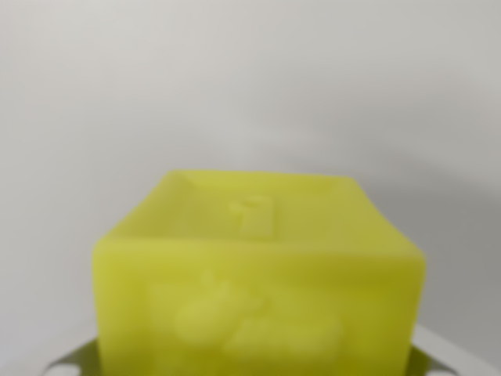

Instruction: Pick yellow cube

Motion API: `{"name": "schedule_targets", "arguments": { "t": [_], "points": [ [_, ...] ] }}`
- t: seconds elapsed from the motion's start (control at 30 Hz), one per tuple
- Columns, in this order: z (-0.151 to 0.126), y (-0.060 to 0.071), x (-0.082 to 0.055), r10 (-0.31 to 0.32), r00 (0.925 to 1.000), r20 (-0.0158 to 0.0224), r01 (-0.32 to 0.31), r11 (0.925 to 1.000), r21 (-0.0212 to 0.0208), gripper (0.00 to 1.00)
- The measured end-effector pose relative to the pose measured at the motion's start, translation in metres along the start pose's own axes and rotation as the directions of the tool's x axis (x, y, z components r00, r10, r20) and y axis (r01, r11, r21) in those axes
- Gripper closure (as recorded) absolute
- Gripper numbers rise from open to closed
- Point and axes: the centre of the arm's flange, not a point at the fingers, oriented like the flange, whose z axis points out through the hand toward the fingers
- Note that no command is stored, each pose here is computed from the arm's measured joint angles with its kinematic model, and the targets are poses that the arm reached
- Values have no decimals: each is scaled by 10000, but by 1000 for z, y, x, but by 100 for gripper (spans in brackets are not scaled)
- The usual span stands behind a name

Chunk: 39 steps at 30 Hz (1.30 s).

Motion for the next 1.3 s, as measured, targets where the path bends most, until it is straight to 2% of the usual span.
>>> {"name": "schedule_targets", "arguments": {
  "t": [1.3],
  "points": [
    [-98,0,0,3,10000,8,-3,10000,-1,100]
  ]
}}
